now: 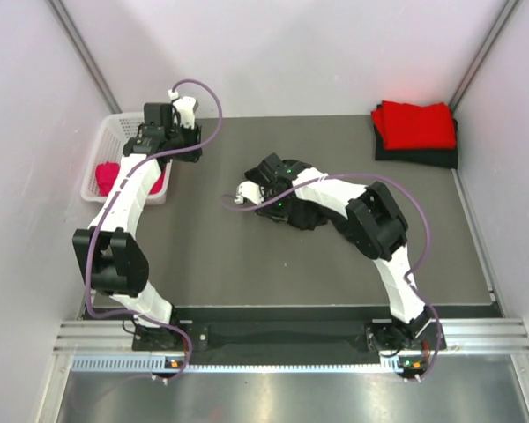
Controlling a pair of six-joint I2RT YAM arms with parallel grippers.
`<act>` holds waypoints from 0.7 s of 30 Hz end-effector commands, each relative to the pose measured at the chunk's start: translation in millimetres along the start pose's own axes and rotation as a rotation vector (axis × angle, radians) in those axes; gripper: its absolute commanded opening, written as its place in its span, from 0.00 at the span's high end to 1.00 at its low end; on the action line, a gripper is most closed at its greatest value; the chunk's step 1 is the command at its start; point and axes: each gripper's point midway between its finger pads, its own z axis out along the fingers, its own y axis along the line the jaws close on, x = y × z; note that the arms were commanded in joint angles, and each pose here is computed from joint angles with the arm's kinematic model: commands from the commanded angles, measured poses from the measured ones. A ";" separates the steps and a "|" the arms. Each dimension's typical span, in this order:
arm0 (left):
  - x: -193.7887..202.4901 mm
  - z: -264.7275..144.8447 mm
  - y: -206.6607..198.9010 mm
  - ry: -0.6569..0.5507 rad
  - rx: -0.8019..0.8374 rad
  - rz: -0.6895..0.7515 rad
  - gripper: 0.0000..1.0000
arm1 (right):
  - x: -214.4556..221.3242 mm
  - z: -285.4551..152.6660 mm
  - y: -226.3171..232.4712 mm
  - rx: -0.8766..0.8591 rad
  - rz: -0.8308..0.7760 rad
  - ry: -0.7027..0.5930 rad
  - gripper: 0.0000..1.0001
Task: Fold and stack the t-shirts
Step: Flatten the tshirt out
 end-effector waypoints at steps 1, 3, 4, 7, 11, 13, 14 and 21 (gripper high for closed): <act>-19.5 -2.9 -1.6 -0.068 0.017 -0.009 0.55 | 4.7 -5.6 -6.6 0.046 -0.036 0.049 0.77; -22.8 -2.3 -2.1 -0.073 0.020 -0.017 0.55 | 10.2 -7.0 -6.6 0.046 -0.041 0.073 0.89; -24.6 -0.9 -1.8 -0.073 0.020 -0.022 0.55 | 10.6 -9.6 -7.9 0.055 -0.046 0.078 0.98; -33.5 -1.3 0.9 -0.095 0.008 -0.018 0.55 | -13.7 -37.2 -23.3 0.126 -0.086 0.012 1.00; -50.5 -8.5 28.6 -0.163 -0.150 -0.009 0.56 | -85.4 -118.1 -63.3 0.326 -0.199 -0.173 1.00; -66.1 -17.5 47.7 -0.230 -0.255 -0.014 0.56 | -125.7 -165.9 -80.1 0.435 -0.278 -0.271 1.00; -70.9 -22.5 58.5 -0.246 -0.313 -0.019 0.56 | -146.7 -193.5 -83.6 0.499 -0.320 -0.329 1.00; -95.9 -36.1 80.9 -0.306 -0.415 0.011 0.56 | -206.5 -339.2 -103.0 0.977 -0.571 -0.491 1.00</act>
